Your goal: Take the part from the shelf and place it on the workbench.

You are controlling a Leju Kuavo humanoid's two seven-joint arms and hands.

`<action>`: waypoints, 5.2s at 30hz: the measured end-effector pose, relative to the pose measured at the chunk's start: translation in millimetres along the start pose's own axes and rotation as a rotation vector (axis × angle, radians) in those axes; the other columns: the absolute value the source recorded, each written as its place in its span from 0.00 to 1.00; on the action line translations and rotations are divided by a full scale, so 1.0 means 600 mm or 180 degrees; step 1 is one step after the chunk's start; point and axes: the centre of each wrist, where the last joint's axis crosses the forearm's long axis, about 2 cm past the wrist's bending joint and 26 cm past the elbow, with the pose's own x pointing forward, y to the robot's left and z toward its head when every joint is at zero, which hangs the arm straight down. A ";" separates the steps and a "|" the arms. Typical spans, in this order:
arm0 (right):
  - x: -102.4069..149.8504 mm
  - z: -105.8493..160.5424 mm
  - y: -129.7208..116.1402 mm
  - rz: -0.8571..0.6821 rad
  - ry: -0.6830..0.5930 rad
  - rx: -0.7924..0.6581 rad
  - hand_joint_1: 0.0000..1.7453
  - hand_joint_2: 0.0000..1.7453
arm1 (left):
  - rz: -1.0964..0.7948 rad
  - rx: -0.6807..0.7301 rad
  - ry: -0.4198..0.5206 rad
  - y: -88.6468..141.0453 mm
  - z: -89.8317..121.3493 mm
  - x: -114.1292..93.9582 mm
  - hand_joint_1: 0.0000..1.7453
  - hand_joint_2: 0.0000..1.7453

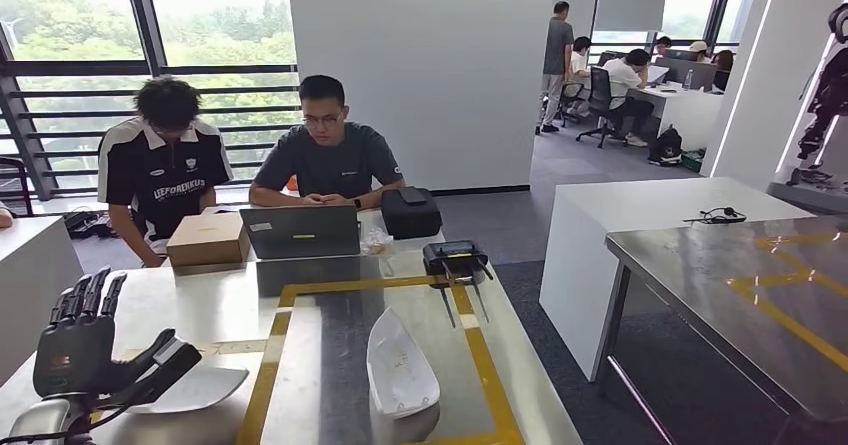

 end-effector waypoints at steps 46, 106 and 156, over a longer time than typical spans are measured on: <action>0.006 -0.001 -0.001 -0.0062 -0.0040 -0.0042 0.00 0.00 | -0.0066 0.0264 -0.0366 0.042 -0.066 0.060 0.00 0.00; 0.012 -0.003 -0.001 0.0066 -0.0035 -0.0033 0.00 0.00 | 0.0027 0.0280 -0.0368 0.060 -0.066 0.034 0.00 0.00; -0.015 0.003 -0.002 -0.0238 -0.0002 -0.0120 0.00 1.00 | 0.1144 -0.0495 0.0288 -0.093 0.068 0.090 0.00 1.00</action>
